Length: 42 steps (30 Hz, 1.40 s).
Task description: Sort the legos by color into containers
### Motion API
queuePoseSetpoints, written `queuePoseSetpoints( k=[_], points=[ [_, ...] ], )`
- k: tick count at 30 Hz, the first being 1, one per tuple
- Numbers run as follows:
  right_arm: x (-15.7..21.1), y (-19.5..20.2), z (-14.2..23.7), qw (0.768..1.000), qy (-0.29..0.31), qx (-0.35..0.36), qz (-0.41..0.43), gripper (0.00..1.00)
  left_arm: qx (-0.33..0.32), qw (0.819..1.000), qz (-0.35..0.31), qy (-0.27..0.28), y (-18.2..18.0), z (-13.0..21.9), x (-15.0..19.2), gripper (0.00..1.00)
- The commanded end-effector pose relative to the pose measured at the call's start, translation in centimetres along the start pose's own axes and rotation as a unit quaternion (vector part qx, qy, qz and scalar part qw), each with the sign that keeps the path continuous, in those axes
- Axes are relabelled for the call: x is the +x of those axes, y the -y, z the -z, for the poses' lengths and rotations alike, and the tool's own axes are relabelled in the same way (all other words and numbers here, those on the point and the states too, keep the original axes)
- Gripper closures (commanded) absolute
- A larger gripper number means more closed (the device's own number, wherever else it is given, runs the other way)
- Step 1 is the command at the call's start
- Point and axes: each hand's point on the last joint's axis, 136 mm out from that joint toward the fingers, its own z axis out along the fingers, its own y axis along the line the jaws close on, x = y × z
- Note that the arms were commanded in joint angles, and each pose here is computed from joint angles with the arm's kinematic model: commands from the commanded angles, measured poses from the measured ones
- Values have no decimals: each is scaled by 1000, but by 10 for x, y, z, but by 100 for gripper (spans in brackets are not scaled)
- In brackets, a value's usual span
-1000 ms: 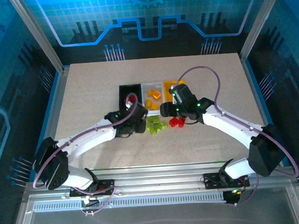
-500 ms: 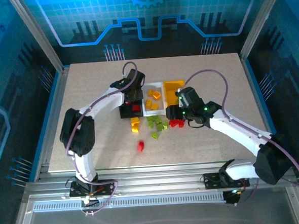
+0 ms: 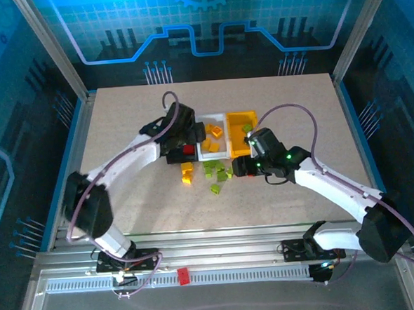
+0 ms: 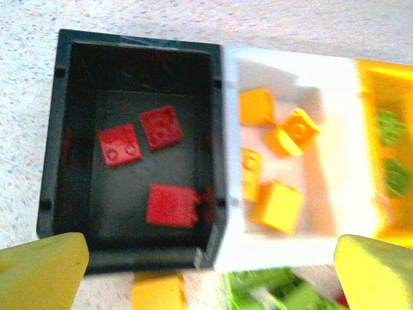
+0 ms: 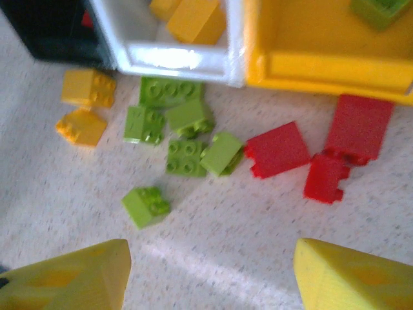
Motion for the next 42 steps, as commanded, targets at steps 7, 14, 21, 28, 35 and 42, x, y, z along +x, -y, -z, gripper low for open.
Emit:
queuePoseSetpoints(
  k=[7,14,21,28,35,42],
  points=[
    [87,-69,-5,974,-98,-40,200,30,55,998,20,7,-2,55,26,1],
    [138,-128,-9,926,-119,-45,355,27,53,998,19,26,-16,88,22,1],
    [203,-181,-23,874,-143,-58,461,24,50,998,26,34,-33,111,22,1],
    [271,-226,-26,820,-157,-75,545,19,50,998,29,39,-39,137,12,1],
    [316,-246,-29,783,-160,-48,599,13,41,998,35,46,-51,157,10,1],
    [314,-254,-53,786,-146,-5,601,10,25,998,38,45,-67,167,24,1]
  ],
)
